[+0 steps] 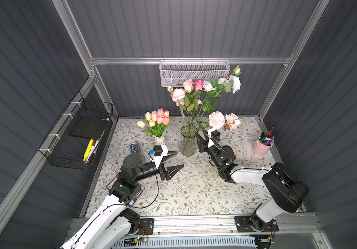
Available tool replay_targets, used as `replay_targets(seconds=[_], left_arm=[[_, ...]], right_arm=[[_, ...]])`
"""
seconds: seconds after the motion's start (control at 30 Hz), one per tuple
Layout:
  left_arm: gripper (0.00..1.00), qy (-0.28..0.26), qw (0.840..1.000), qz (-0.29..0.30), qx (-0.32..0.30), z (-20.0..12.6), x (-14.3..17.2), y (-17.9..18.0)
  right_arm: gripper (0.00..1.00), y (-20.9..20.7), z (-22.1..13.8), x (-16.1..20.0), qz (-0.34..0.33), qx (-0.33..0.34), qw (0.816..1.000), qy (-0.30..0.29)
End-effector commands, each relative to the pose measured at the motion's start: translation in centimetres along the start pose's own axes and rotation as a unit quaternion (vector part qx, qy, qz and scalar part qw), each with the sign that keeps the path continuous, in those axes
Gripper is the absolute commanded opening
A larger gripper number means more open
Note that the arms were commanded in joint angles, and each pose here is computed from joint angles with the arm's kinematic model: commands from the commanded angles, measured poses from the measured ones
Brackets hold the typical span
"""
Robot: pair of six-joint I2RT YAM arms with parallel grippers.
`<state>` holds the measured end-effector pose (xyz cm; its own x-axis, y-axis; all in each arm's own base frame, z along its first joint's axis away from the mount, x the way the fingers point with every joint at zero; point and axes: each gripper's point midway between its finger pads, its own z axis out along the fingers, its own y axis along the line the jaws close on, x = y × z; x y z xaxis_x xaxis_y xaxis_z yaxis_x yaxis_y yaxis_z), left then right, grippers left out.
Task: Pick out pink flowers from the vase
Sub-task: Pick up the flower from the vase.
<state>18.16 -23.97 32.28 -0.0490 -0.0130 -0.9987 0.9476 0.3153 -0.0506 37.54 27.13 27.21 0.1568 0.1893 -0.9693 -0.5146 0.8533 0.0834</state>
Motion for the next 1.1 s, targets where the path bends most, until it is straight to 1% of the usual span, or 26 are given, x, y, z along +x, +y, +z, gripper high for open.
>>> replay_targets(seconds=[0.0,0.27,0.37,0.5,0.63,0.9,1.07], left_arm=[[0.75,-0.001,1.000,0.021,0.004,-0.1,0.1,-0.4],[0.75,0.010,1.000,0.029,0.000,0.0,0.5,-0.5],[0.75,0.012,0.999,0.031,0.001,0.1,0.6,-0.6],[0.76,0.012,0.999,0.034,0.001,0.1,0.6,-0.7],[0.76,0.013,0.999,0.037,-0.001,0.0,0.7,-0.7],[0.78,0.016,0.999,0.039,-0.005,0.1,0.8,-0.6],[0.79,0.017,0.999,0.040,-0.006,0.0,0.9,-0.6]], right_arm=[[0.43,-0.3,1.0,-0.7,0.012,-0.001,1.000,-0.018],[0.17,-0.7,2.3,-0.2,0.002,-0.006,1.000,-0.019],[0.08,-0.8,2.3,-0.2,0.013,-0.008,1.000,-0.023],[0.00,-0.6,2.1,-0.5,0.010,-0.014,0.999,-0.028],[0.00,-0.9,1.8,-0.9,0.007,-0.010,0.999,-0.030],[0.01,-0.7,1.9,-4.4,-0.001,-0.020,0.999,-0.049],[0.04,-0.8,1.9,-5.2,0.001,-0.027,0.999,-0.047]])
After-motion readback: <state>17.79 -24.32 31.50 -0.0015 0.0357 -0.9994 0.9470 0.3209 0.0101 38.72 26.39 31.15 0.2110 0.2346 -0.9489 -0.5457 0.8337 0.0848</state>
